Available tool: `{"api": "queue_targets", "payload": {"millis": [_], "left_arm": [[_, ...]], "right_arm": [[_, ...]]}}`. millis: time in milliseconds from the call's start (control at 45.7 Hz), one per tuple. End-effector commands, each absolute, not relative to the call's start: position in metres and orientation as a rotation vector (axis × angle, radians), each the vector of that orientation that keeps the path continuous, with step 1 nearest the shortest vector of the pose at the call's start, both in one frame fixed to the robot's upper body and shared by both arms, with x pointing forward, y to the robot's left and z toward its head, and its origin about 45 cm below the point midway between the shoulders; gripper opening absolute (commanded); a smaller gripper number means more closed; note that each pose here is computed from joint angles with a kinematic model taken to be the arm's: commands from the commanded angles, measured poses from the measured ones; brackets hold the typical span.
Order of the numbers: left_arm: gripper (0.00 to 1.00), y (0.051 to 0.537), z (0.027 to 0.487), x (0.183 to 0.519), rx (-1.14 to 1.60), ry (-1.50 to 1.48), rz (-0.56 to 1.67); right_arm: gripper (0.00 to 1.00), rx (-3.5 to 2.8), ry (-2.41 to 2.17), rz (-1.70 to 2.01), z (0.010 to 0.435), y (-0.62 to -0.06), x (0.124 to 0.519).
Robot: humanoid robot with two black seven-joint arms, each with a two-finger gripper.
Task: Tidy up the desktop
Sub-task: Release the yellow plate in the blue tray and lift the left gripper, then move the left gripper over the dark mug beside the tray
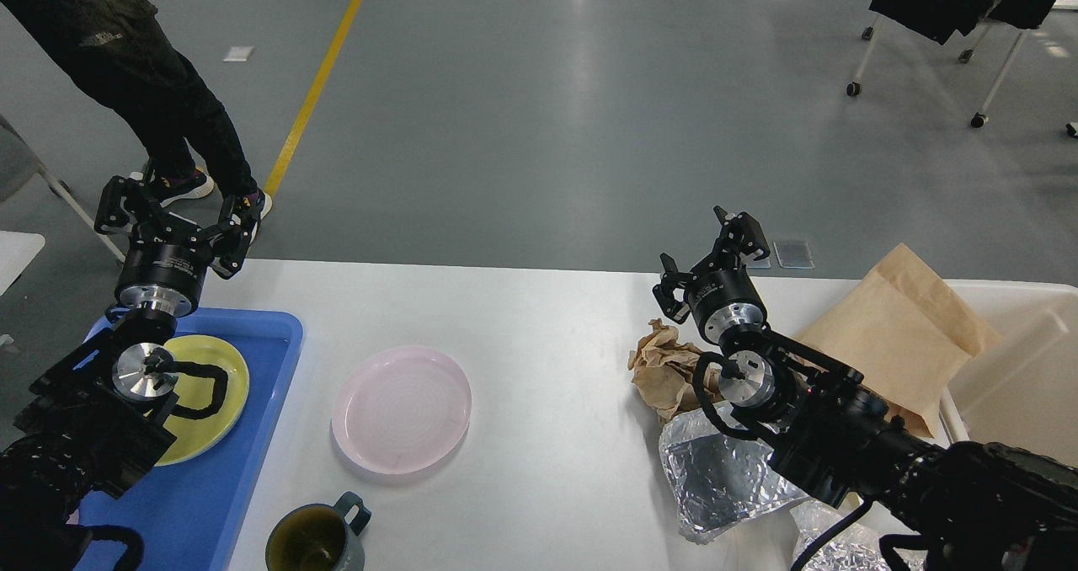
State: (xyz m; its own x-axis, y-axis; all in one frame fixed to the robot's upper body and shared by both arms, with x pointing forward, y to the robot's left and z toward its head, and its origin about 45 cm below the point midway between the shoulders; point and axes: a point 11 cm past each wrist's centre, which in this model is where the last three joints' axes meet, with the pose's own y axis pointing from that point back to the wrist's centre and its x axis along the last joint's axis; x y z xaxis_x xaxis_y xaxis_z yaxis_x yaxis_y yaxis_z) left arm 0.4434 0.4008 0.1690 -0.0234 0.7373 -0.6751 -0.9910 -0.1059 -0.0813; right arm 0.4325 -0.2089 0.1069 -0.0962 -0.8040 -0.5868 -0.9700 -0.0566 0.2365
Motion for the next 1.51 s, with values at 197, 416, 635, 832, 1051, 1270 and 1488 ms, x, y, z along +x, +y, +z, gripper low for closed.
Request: {"api": "queue_targets", "payload": {"millis": [197, 416, 635, 832, 1051, 1270, 1488], "left_arm": [[0.97, 0.374, 0.166, 0.451, -0.675, 0.522, 1.519], [0.97, 0.364, 0.176, 0.455, -0.704, 0.517, 1.456], [0.97, 0.372, 0.185, 0.457, -0.588, 0.456, 1.426], [0.97, 0.372, 0.19, 0.459, -0.304, 0.355, 1.347], [0.97, 0.371, 0.202, 0.467, 0.111, 0.254, 1.194], [0.97, 0.355, 0.208, 0.459, 0.67, 0.27, 0.831], [0.97, 0.371, 0.239, 0.458, 1.154, 0.181, 0.628]], "right_arm": [[1.0, -1.91, 1.951, 0.891, 0.107, -0.209, 0.432], [1.0, -1.908, 1.951, 0.891, 0.107, -0.209, 0.433], [1.0, -1.91, 1.951, 0.891, 0.107, -0.209, 0.432], [1.0, -1.91, 1.951, 0.891, 0.107, -0.209, 0.432], [1.0, -1.908, 1.951, 0.891, 0.107, -0.209, 0.433], [1.0, -1.908, 1.951, 0.891, 0.107, -0.209, 0.433], [1.0, -1.91, 1.951, 0.891, 0.107, -0.209, 0.432]]}}
